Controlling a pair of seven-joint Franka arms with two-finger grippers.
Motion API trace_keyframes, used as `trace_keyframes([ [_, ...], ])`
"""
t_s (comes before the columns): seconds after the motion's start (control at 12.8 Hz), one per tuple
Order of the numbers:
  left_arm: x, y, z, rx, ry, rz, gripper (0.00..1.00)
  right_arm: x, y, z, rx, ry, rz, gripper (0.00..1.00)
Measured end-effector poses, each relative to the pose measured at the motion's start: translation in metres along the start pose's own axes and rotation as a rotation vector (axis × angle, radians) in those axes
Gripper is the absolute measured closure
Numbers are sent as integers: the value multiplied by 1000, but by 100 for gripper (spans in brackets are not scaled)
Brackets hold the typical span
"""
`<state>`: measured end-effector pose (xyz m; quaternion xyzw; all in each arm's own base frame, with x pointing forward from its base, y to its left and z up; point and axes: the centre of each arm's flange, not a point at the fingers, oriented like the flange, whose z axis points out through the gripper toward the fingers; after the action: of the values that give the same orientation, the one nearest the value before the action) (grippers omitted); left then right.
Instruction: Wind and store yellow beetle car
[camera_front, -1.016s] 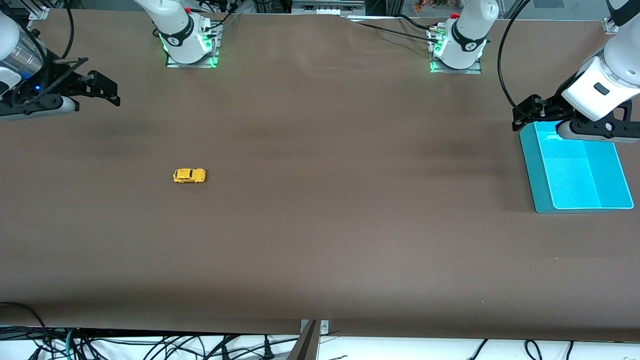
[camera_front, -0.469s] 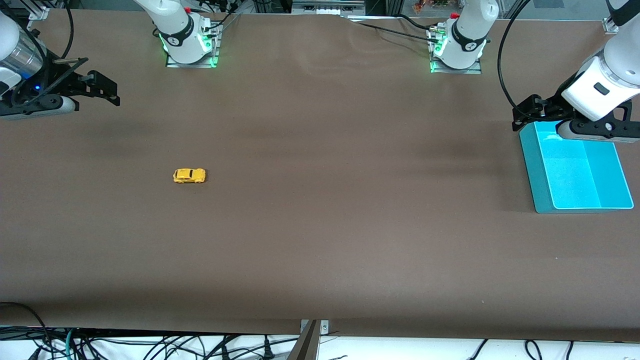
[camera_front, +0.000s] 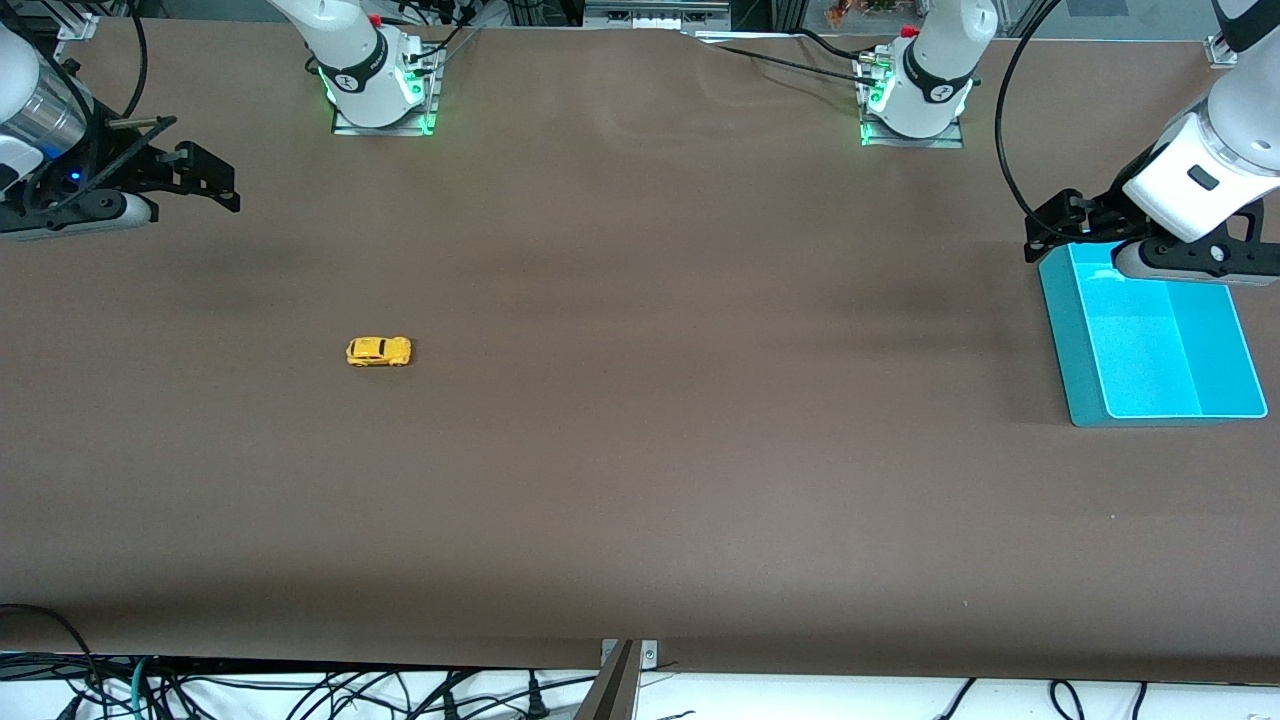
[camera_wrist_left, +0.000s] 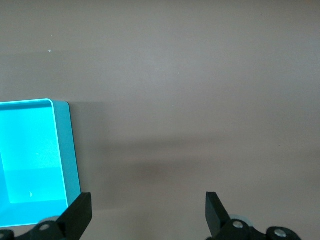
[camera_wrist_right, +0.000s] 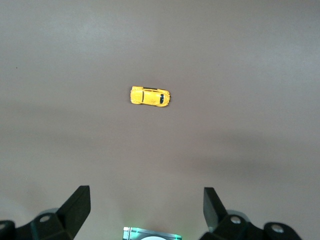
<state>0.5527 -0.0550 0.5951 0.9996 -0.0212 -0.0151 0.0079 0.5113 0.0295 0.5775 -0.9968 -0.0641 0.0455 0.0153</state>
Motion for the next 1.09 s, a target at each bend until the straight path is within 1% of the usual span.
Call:
trace_keyframes([
  [0.31, 0, 0, 0, 0, 0, 0, 0, 0, 0, 1, 0, -4, 0, 0],
  [0.62, 0, 0, 0, 0, 0, 0, 0, 4, 1, 17, 1, -33, 1, 0],
  [0.78, 0, 0, 0, 0, 0, 0, 0, 10, 2, 44, 1, -42, 2, 0],
  [0.94, 0, 0, 0, 0, 0, 0, 0, 13, 4, 80, 2, -61, 4, 0],
  [1.09, 0, 0, 0, 0, 0, 0, 0, 12, 2, 117, 1, -62, 1, 0],
])
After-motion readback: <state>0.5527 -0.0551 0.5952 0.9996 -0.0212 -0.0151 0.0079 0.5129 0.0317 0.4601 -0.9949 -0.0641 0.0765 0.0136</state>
